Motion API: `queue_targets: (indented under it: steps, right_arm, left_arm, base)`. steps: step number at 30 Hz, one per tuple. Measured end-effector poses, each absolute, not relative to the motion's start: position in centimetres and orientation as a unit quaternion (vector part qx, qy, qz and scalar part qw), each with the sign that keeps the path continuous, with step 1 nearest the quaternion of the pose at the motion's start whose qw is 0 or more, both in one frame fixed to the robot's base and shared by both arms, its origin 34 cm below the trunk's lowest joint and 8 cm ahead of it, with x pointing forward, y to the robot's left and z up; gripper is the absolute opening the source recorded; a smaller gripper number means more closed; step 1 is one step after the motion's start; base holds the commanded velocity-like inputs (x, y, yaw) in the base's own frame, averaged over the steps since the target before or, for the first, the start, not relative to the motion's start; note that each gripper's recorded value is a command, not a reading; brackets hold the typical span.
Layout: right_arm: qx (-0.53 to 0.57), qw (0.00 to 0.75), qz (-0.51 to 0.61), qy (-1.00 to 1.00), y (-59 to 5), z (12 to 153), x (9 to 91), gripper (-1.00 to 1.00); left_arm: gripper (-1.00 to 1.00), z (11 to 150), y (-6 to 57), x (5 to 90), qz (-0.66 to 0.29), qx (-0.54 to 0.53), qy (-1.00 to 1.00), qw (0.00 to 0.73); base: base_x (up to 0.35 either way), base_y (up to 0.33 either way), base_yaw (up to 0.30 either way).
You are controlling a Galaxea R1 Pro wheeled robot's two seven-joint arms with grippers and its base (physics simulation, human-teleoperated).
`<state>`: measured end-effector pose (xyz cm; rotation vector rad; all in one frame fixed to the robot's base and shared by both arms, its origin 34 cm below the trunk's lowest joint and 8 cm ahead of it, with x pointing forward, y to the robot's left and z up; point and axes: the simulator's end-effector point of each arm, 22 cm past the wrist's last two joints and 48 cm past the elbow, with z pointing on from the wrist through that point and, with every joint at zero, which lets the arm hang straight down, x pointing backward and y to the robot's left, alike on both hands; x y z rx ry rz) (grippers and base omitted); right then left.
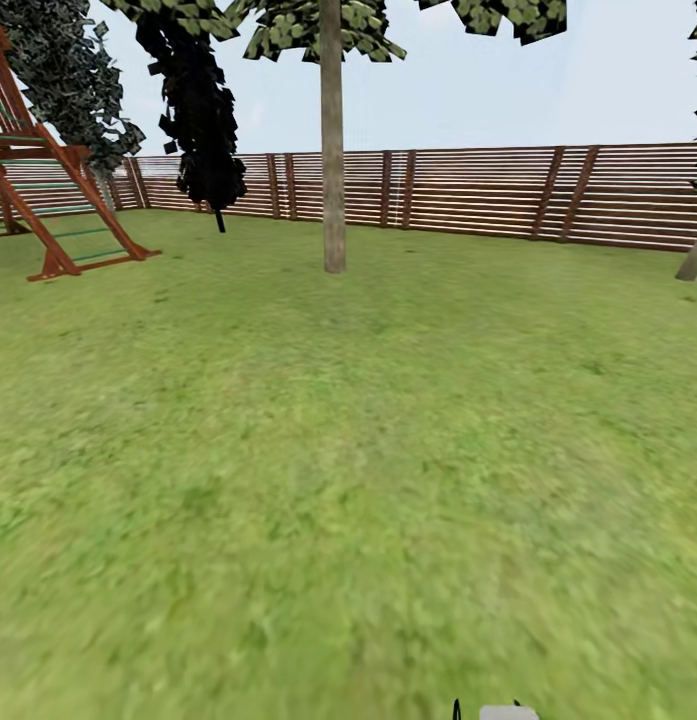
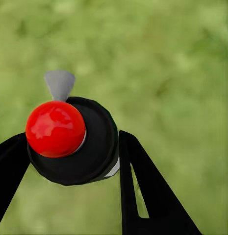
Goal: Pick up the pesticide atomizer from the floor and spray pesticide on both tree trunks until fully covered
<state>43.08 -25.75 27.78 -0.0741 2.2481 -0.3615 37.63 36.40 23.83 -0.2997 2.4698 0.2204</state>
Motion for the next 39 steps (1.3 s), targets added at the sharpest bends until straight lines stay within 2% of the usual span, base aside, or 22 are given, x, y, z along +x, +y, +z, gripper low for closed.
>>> queue_targets:
  steps: [6, 39]
  right_arm:
    - [-0.030, 0.418, -0.144, 0.896, -25.75, 27.78, 43.07, 1.00]
    - [-0.030, 0.418, -0.144, 0.896, -25.74, 27.77, 43.05, 1.00]
  left_arm:
    - [-1.00, 23.83, 36.40, 37.63, 0.084, -0.114, 0.938, 0.316]
    - [-1.00, 23.83, 36.40, 37.63, 0.084, -0.114, 0.938, 0.316]
  base:
    - [0.339, 0.000, 0.135]
    - [0.339, 0.000, 0.001]
